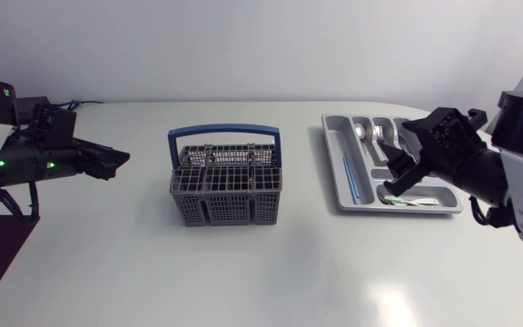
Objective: Unload the cutlery basket into the drawer organizer.
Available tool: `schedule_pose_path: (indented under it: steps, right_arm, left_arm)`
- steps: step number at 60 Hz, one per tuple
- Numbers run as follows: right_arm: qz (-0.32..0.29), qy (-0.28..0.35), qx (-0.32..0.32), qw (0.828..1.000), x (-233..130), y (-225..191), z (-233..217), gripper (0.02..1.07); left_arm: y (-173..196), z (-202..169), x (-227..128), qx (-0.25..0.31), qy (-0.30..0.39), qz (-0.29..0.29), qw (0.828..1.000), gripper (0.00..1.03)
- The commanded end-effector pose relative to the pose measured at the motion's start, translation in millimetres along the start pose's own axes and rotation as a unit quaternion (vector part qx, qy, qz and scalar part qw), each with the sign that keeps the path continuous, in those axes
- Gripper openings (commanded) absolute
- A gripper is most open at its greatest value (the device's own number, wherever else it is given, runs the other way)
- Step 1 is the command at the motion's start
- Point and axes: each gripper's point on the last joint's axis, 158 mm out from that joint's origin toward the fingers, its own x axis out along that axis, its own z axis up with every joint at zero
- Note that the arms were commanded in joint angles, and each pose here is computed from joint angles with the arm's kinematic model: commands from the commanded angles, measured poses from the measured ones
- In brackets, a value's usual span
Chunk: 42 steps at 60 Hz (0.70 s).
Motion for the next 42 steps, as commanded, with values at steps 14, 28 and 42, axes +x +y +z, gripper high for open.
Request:
schedule_pose_path:
  steps: [14,28,42]
  right_arm:
    - [-0.086,0.011,0.056,0.995,-44.1,-43.8,-12.3,1.03]
    - [-0.122,0.042,0.121,0.984,-69.9,-62.9,-36.5,1.03]
    - [-0.177,0.02,0.133,0.975,-102.4,-78.7,-43.3,1.03]
  left_arm:
    - [0.4,2.3,-30.5,0.003,-0.027,0.035,0.999,1.0]
    - [3.8,0.6,-52.2,-0.006,-0.049,0.064,0.997,1.0]
    - [0.0,3.5,-71.2,0.006,-0.076,0.083,0.994,1.0]
